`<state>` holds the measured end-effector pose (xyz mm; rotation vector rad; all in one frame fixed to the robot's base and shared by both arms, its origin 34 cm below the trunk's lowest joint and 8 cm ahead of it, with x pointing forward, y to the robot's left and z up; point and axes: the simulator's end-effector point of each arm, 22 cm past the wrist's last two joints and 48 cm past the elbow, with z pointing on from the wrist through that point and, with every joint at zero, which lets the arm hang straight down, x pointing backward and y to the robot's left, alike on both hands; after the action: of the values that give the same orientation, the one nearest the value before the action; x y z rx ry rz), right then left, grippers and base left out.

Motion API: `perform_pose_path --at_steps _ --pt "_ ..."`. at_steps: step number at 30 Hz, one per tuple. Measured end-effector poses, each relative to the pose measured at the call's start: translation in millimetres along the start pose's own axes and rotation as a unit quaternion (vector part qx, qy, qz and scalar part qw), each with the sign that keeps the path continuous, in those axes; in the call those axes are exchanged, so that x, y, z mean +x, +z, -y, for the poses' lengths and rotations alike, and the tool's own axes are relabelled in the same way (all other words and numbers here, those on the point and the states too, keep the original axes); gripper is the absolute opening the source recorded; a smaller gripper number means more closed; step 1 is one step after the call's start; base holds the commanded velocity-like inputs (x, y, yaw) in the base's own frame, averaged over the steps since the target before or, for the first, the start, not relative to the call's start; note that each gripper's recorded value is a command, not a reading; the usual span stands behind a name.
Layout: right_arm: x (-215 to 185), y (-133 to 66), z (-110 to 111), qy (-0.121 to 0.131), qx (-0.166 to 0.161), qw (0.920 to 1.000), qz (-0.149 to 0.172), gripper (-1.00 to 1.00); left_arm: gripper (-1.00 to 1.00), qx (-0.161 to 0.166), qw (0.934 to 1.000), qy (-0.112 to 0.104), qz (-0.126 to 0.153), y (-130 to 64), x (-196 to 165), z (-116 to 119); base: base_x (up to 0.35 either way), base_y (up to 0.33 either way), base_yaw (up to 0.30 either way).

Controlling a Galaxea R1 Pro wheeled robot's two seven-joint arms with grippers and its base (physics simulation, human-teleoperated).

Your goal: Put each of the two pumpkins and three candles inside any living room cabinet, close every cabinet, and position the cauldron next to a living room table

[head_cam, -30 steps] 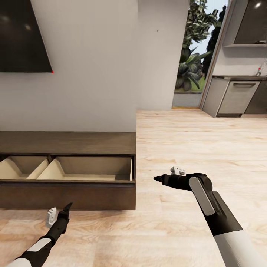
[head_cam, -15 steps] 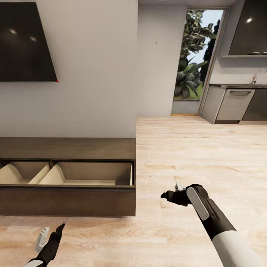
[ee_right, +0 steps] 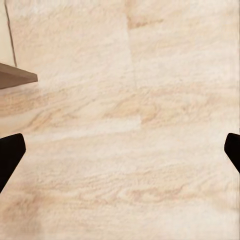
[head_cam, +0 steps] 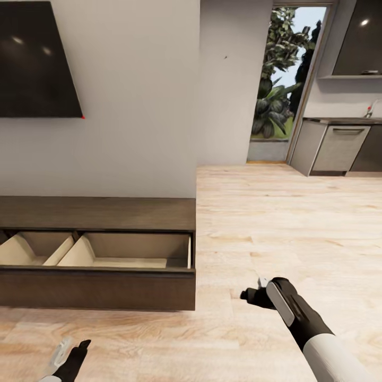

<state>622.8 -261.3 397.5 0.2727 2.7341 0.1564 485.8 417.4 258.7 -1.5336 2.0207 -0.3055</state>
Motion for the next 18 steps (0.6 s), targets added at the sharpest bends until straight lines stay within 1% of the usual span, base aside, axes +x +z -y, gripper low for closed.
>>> perform_pose_path --at_steps 1,3,6,7,9,10,11,13,14,15,16,18 --pt "-0.2 0.3 1.7 0.000 0.003 1.0000 0.001 1.00 1.00 -0.020 0.9998 0.001 0.000 -1.4 -0.4 -7.4 0.000 0.000 0.002" --pt "-1.1 -1.0 2.2 0.001 0.005 1.0000 0.000 1.00 1.00 -0.034 0.9994 0.002 -0.001 -4.2 -1.3 -11.3 0.000 0.000 0.001" --pt "-2.2 -2.6 2.7 0.002 0.007 1.0000 -0.002 1.00 1.00 -0.044 0.9990 0.009 -0.003 -8.3 -2.4 -12.3 0.000 0.000 0.000" --pt "-1.9 -1.9 4.0 0.004 0.009 1.0000 -0.002 1.00 1.00 -0.048 0.9987 0.018 -0.005 -9.7 -2.3 -12.8 0.000 0.000 0.000" --pt "-3.5 -2.9 4.6 0.005 0.010 0.9999 -0.001 1.00 1.00 -0.053 0.9981 0.030 -0.008 -12.5 -2.5 -12.9 0.000 0.000 0.034" --pt "-3.6 -3.1 5.3 0.007 0.011 0.9999 -0.001 1.00 1.00 -0.064 0.9970 0.042 -0.011 -14.4 -2.5 -16.6 0.000 0.000 0.117" --pt "-3.7 -3.5 5.1 0.007 0.011 0.9999 -0.002 1.00 1.00 -0.092 0.9941 0.056 -0.013 -17.6 -3.3 -27.7 0.000 0.000 0.138" --pt "-5.2 -5.8 4.5 0.008 0.011 0.9999 -0.003 1.00 1.00 -0.109 0.9920 0.063 -0.014 -21.6 -5.0 -32.3 0.000 0.000 0.183" --pt "-5.8 -6.9 4.0 0.008 0.010 0.9999 -0.004 1.00 1.00 -0.127 0.9893 0.070 -0.014 -24.8 -6.4 -38.7 0.000 0.000 0.223" --pt "-6.4 -8.2 3.8 0.008 0.011 0.9999 -0.005 1.00 1.00 -0.135 0.9879 0.074 -0.014 -27.1 -7.5 -41.1 0.000 0.000 0.235" --pt "-6.3 -9.1 3.1 0.008 0.011 0.9999 -0.006 1.00 1.00 -0.141 0.9870 0.076 -0.015 -29.2 -8.4 -42.2 0.000 0.000 0.244" --pt "3.4 -6.9 1.7 0.000 0.014 0.9997 -0.021 1.00 1.00 -0.148 0.9858 0.078 -0.015 -32.7 -10.0 -42.3 0.000 0.000 0.207"
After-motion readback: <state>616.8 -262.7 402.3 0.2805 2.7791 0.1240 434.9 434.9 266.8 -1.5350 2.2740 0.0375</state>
